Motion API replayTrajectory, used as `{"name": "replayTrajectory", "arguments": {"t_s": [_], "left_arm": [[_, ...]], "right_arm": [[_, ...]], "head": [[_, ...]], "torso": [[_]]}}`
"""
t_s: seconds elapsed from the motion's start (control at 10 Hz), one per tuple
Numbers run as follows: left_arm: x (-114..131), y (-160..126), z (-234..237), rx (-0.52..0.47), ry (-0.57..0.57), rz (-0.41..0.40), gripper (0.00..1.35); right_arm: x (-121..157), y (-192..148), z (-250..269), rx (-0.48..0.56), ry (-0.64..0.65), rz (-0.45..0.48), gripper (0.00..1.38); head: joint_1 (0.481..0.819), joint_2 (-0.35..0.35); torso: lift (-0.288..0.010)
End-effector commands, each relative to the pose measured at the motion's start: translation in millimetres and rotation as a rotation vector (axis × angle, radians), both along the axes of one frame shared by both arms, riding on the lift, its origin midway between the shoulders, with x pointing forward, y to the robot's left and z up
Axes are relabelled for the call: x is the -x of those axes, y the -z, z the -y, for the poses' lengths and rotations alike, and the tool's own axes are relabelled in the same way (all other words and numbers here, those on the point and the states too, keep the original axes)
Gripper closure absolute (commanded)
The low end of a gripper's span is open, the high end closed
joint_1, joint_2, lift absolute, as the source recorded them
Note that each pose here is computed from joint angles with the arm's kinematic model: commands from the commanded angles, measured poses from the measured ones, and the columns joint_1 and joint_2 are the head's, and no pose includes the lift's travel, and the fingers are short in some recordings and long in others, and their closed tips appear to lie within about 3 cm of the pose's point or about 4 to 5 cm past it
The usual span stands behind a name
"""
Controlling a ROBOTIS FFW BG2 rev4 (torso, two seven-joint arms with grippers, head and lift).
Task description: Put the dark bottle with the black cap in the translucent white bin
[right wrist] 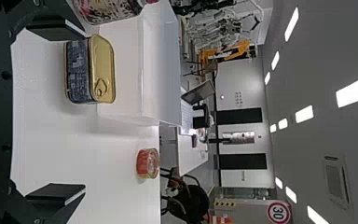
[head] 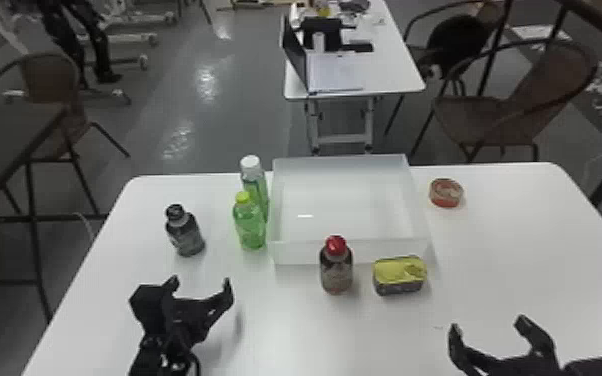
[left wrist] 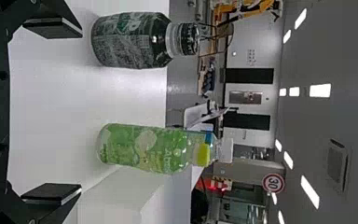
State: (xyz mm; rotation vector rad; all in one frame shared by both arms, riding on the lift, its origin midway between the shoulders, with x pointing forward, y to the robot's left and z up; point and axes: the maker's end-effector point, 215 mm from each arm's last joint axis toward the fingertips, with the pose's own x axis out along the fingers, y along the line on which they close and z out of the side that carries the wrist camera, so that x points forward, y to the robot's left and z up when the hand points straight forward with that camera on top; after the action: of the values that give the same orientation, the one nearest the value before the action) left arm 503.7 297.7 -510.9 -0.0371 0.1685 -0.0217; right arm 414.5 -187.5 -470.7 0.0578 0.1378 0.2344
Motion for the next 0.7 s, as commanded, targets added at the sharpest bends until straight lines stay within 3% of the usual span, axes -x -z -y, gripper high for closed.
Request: {"name": "replayTrajectory", "arguments": {"t_s": [0.0, 0.3, 0.6], "left_arm": [[-24.1, -2.0, -18.9, -0.035, 0.003, -0.010, 0.14], [-65.5, -9.2, -46.3, -0.050, 0.008, -0.034, 0.14], [-80.3, 3.8, -74.3, -0.048, 0.007, -0.110, 0.14]], "right_arm": [[1.6, 2.4, -0.5, -0.004, -0.001, -0.005, 0.14], [0.4, 4.5, -4.3, -0.007, -0.019, -0.008, 0.14], [0.3, 7.8, -7.4, -0.011, -0.036, -0.013, 0.14]], "head": [[0.695, 0.132], [0.695, 0.158], [0.695, 0.191]], "torso": [[-0.034], [-0.034], [-0.034]]}}
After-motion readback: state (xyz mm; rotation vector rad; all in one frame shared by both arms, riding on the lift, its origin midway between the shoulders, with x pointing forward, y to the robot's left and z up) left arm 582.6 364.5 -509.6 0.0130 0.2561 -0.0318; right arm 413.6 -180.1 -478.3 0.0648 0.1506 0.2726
